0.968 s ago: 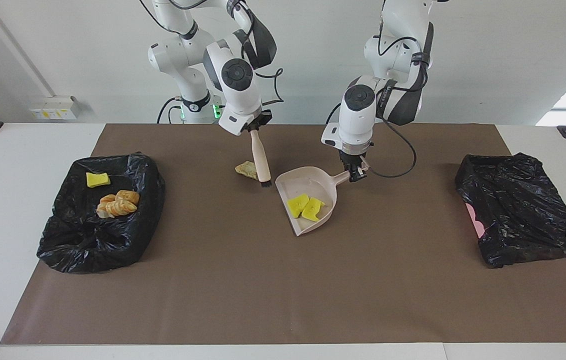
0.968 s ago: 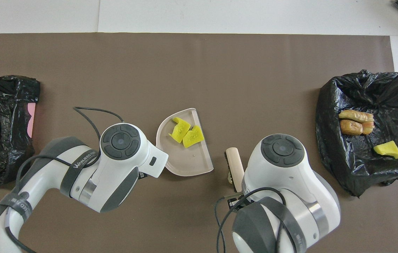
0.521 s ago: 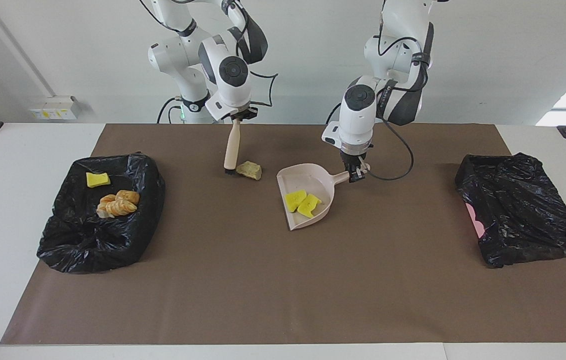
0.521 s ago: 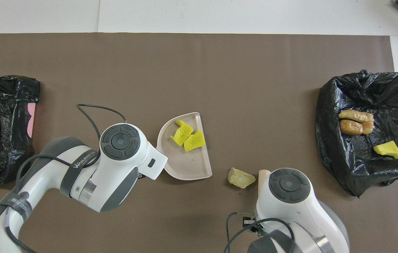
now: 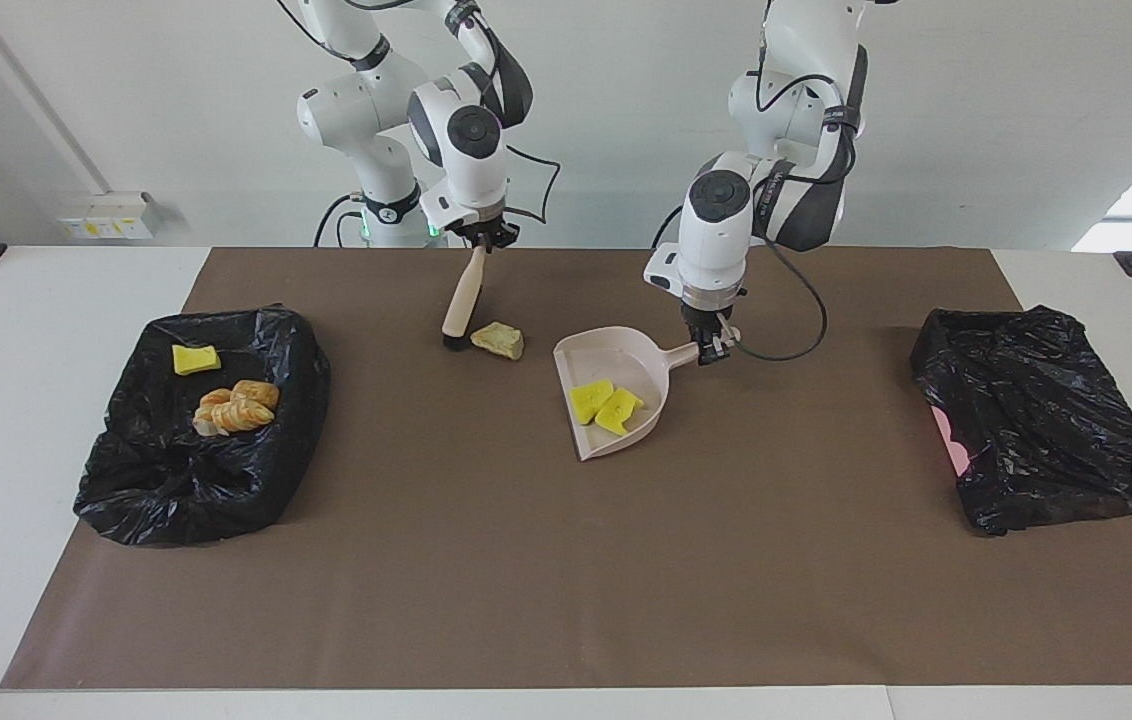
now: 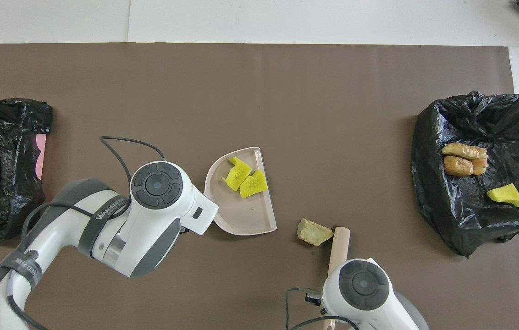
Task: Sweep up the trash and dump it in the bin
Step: 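Sweep the tan chunk into the dustpan with the right gripper's brush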
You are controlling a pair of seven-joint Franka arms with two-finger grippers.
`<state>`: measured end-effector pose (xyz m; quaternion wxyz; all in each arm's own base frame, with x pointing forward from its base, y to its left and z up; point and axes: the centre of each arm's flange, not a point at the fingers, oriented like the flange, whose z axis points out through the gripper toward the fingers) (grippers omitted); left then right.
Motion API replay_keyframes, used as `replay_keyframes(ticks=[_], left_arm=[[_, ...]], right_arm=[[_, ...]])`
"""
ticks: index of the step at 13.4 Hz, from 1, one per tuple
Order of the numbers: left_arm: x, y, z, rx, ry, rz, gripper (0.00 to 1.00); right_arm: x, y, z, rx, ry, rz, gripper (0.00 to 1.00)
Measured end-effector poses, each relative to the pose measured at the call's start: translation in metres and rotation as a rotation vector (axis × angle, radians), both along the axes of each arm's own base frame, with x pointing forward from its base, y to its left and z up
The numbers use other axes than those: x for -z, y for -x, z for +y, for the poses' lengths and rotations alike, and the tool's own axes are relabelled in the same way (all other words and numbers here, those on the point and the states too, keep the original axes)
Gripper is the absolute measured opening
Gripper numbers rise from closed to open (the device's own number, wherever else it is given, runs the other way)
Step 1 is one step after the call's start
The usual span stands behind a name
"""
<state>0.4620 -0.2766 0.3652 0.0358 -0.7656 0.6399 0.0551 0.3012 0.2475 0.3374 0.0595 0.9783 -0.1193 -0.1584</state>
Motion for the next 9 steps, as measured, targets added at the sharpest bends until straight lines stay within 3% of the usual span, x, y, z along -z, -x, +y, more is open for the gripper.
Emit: replay_keyframes(ticks=[4, 9], left_arm=[[0.003, 0.001, 0.001, -0.025, -0.004, 0.002, 0.32], [0.008, 0.005, 0.005, -0.079, -0.015, 0.008, 0.32]], right_arm=[[0.01, -0.038, 0.06, -0.071, -0.027, -0.001, 0.25], [0.003, -0.077, 0.118, -0.266, -0.149, -0.004, 0.25]])
